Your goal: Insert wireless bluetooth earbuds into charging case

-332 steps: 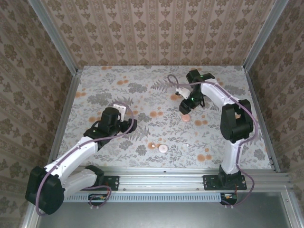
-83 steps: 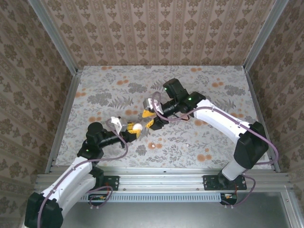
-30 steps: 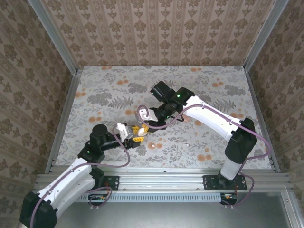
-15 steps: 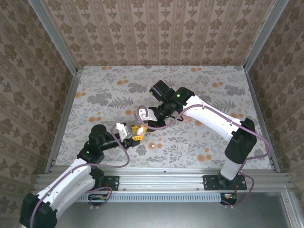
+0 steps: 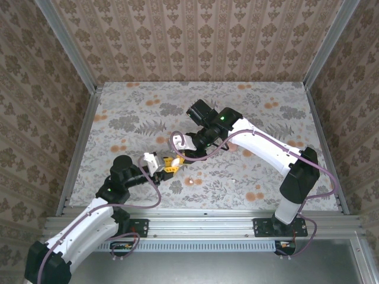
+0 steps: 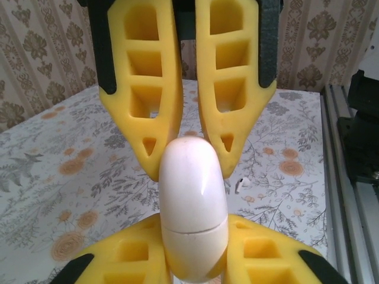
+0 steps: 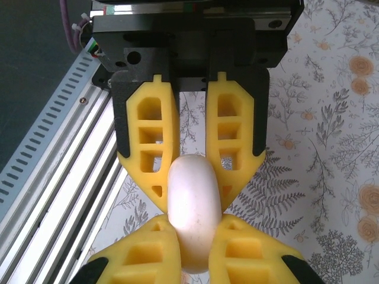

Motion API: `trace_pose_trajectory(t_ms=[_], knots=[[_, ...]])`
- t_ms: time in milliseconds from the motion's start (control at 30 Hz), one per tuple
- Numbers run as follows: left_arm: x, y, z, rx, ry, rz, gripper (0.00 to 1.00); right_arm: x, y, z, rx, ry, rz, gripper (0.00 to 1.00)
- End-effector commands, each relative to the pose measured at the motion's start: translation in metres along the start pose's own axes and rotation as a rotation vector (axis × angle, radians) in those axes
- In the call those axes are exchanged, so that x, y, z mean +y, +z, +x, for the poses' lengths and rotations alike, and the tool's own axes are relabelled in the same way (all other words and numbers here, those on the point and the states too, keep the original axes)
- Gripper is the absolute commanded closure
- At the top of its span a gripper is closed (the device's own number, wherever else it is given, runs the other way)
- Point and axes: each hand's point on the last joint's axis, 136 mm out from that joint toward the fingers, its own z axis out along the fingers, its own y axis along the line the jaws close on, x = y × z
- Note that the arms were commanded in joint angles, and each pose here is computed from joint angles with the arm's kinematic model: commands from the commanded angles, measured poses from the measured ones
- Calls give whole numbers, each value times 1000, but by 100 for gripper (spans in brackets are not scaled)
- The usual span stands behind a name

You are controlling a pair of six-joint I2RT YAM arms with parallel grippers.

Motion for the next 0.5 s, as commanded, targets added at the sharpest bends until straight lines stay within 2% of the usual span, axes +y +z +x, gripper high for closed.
trace_pose_trajectory(t_ms=[0,100,167,233,467], knots=[[0,-2,-21,-43,41,0,88,3,1,-4,6,-26,-16,93],[1,-2,-22,-42,42,-8,97,4,1,-5,4,-24,-15,88],[1,-2,-22,-37,41,-9,99,3,1,-6,-2,-14,1,71],[1,-3,-23,-34,40,-8,100,1,1,-6,-12,-8,19,62],[0,-4,-24,-38,46,-11,100,-8,3,-6,-18,-13,68,57]])
